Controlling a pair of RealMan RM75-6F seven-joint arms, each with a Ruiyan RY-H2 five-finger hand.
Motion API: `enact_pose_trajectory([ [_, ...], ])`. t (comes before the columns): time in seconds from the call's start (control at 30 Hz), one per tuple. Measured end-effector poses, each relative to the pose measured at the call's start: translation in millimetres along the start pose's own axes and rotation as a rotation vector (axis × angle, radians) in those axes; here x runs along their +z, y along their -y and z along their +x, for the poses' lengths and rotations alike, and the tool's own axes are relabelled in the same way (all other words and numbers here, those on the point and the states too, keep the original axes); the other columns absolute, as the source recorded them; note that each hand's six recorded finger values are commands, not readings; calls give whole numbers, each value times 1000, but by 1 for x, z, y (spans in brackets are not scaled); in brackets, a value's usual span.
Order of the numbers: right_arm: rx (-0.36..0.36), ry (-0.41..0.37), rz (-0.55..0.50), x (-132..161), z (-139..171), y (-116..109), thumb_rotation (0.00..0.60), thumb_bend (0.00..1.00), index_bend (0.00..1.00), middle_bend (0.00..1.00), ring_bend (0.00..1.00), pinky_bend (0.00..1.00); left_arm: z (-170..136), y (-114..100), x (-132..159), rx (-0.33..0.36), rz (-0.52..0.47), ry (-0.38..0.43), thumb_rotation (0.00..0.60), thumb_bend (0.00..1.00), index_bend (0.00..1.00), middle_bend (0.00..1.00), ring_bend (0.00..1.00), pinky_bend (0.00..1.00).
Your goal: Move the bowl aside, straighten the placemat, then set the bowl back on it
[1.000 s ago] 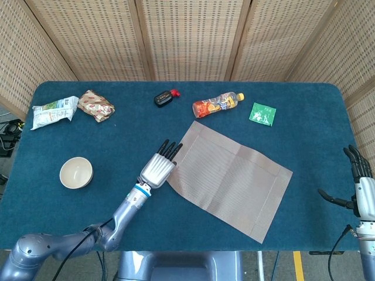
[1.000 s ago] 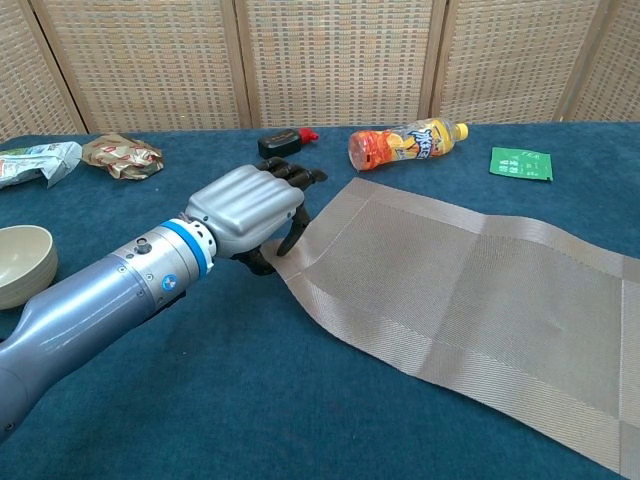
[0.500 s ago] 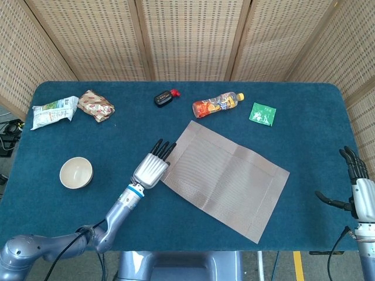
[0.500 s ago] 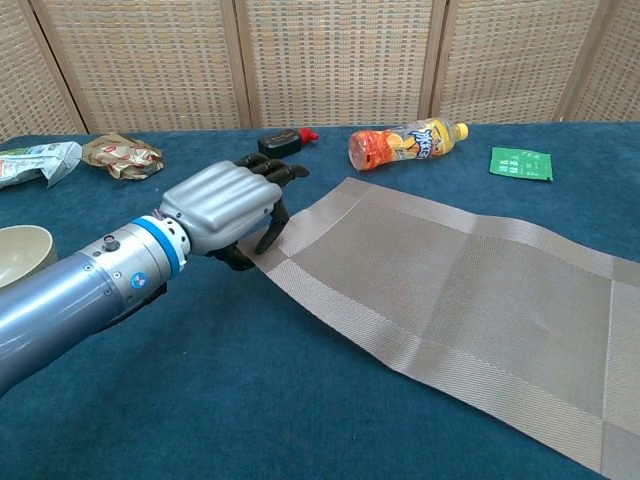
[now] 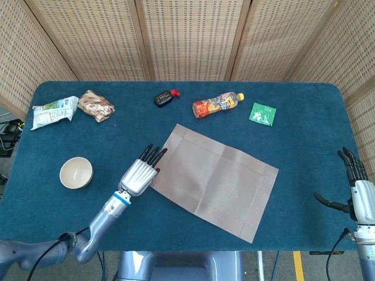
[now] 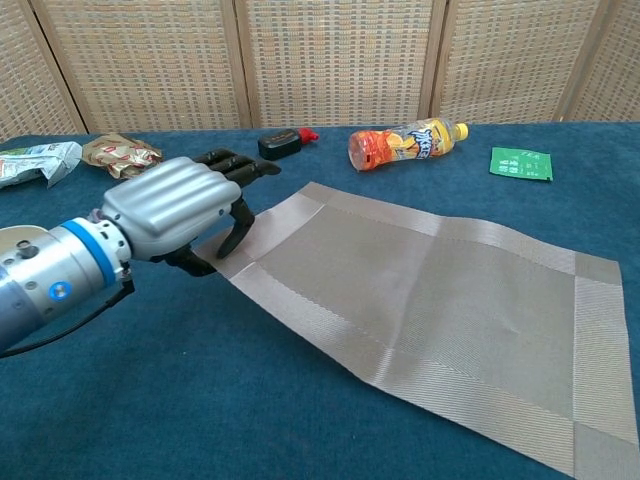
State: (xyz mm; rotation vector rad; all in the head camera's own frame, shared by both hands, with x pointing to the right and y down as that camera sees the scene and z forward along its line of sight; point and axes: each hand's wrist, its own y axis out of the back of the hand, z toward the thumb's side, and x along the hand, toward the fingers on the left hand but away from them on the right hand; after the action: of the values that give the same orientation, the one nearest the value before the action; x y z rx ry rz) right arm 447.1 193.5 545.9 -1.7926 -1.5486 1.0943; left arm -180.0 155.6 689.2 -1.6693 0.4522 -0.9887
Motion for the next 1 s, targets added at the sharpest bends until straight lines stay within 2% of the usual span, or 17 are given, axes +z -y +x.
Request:
enact_pose_trajectory([
  [0.17,-1,-10,6,4,1,1,600,153,0,0,0,0,-33,-4,2,-24,2,36,600,597,593,0,0,0],
  [0.4,2,-26,15,9,4,3,600,154,0,0,0,0,-72,-10,27,-72,39,143,600,597,597,0,0,0],
  [0.73,-13,-20,10,8,5,-3,600,153,0,0,0,0,-94,-10,72,-135,76,338,600,595,579,0,0,0],
  [1.0,-11,-23,13,8,5,-2,600,153,0,0,0,0,-96,-10,76,-144,54,366,600,589,545,0,0,0],
])
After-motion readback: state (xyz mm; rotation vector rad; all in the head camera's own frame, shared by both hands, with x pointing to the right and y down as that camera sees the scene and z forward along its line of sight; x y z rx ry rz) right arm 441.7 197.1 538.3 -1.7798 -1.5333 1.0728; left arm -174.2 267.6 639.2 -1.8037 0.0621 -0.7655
